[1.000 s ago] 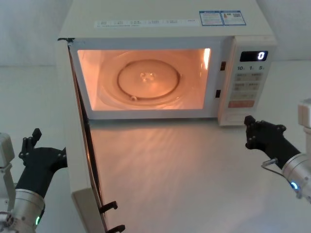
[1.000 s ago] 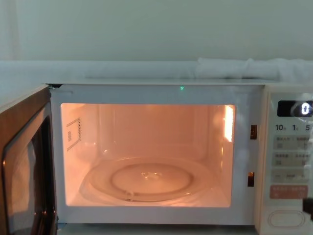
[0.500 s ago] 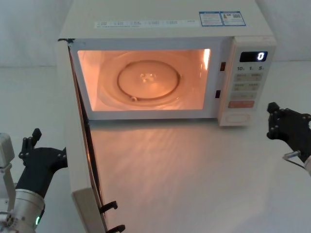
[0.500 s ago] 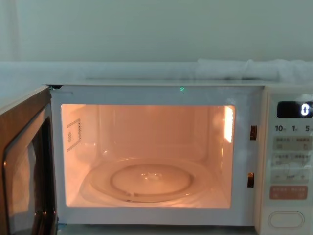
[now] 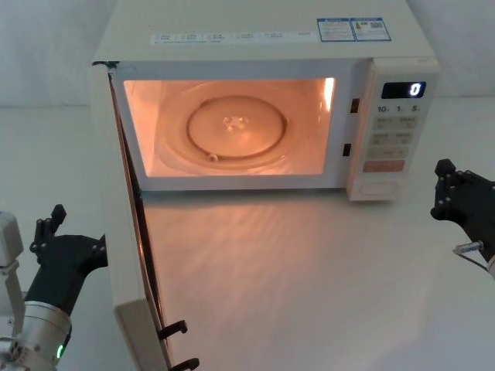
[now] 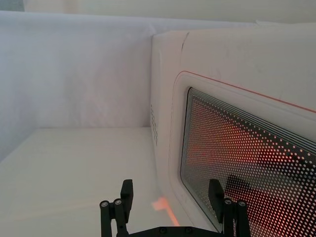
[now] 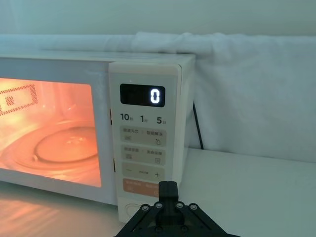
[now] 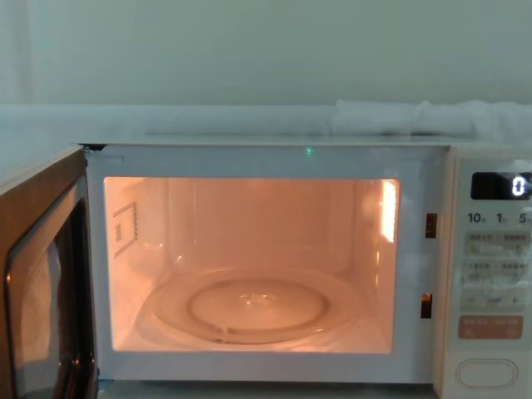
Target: Press the button to open the microwave door with one hand; close the microwave door with the other hand.
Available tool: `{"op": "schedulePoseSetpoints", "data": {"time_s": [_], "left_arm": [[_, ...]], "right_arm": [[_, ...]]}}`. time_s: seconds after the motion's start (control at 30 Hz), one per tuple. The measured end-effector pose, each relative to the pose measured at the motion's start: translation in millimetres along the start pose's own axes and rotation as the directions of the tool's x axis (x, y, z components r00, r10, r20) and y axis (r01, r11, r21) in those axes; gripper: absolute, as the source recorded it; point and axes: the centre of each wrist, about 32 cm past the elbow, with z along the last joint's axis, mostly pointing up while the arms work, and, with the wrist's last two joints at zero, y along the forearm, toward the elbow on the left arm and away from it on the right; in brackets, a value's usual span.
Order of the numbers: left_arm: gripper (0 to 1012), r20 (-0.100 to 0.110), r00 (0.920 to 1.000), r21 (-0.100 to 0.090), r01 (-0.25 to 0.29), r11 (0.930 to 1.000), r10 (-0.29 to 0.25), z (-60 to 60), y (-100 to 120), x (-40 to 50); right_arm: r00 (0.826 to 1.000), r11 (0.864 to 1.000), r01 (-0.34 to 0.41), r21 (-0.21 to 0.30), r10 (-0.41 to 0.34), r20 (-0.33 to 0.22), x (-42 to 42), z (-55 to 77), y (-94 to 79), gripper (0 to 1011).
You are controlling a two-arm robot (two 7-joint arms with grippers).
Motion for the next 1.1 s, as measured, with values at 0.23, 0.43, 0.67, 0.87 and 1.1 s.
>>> {"op": "schedulePoseSetpoints", "data": {"time_s": [0.23, 0.43, 0.67, 0.87, 1.1], "left_arm": [[1001, 0.000, 1.0000, 0.000, 0.000, 1.0000, 0.000, 0.0, 0.0, 0.0], [1001, 0.000, 1.0000, 0.000, 0.000, 1.0000, 0.000, 0.0, 0.0, 0.0], [1001, 0.000, 1.0000, 0.000, 0.000, 1.0000, 0.000, 0.0, 0.0, 0.0], [1001, 0.000, 1.0000, 0.000, 0.000, 1.0000, 0.000, 0.0, 0.0, 0.0], [1001, 0.000, 1.0000, 0.000, 0.000, 1.0000, 0.000, 0.0, 0.0, 0.0]], "right_arm": [[1.000, 1.000, 0.021, 0.001, -0.021, 0.000, 0.7, -0.9, -2.4, 0], [0.999, 0.999, 0.041, 0.000, -0.041, 0.004, 4.0, -1.4, -4.8, 0], [0.999, 0.999, 0.052, -0.002, -0.052, 0.013, 7.3, -1.4, -6.2, 0], [0.999, 0.999, 0.050, -0.002, -0.050, 0.013, 7.1, -1.4, -6.0, 0], [0.999, 0.999, 0.048, -0.002, -0.048, 0.012, 6.8, -1.3, -5.8, 128]]}}
